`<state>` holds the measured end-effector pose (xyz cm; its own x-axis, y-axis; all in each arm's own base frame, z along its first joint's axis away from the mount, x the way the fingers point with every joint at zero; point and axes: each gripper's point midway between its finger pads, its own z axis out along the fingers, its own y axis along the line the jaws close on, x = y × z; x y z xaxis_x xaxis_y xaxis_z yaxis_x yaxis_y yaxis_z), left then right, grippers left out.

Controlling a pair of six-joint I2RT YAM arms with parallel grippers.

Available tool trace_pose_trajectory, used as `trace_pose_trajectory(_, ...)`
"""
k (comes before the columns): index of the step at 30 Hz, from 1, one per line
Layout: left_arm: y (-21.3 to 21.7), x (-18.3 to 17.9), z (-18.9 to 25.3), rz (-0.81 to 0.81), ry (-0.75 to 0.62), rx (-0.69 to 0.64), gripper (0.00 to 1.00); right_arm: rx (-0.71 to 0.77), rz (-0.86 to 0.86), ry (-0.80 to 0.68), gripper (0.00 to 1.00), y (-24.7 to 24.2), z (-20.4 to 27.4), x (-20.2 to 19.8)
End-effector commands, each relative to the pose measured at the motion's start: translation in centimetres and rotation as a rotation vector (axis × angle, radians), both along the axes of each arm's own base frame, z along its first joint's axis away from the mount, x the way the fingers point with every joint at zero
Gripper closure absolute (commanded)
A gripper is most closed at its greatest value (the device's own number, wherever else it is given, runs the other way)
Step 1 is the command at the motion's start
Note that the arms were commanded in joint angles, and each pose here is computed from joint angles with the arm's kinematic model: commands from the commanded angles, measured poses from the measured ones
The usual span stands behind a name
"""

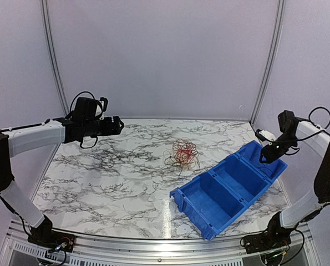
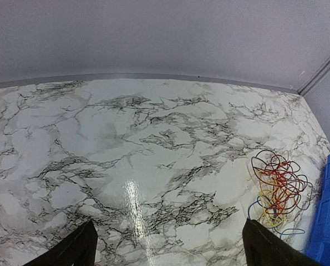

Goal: Untangle the cables

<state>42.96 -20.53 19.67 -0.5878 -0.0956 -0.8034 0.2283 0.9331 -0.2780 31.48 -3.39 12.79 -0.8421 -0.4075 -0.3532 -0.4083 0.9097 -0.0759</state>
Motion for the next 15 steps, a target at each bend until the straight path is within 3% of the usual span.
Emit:
trace_pose_trajectory(1,0.2,0.2,0.6,-0.002,-0.006,0.013,0.05,0.014,0.004,-0.127,0.49,0.3,5.5,1.3)
trace_pose_trajectory(9,-1.1,-0.3,0.7,-0.082,-0.004,-0.007,0.08,0.117,0.146,-0.197,0.51,5.3,7.3,2.9)
trace_pose_trajectory(15,-3.9,-1.5,0.4,-0.267,0.014,-0.048,0.22,0.218,0.324,-0.281,0.66,12.7,8.9,5.8)
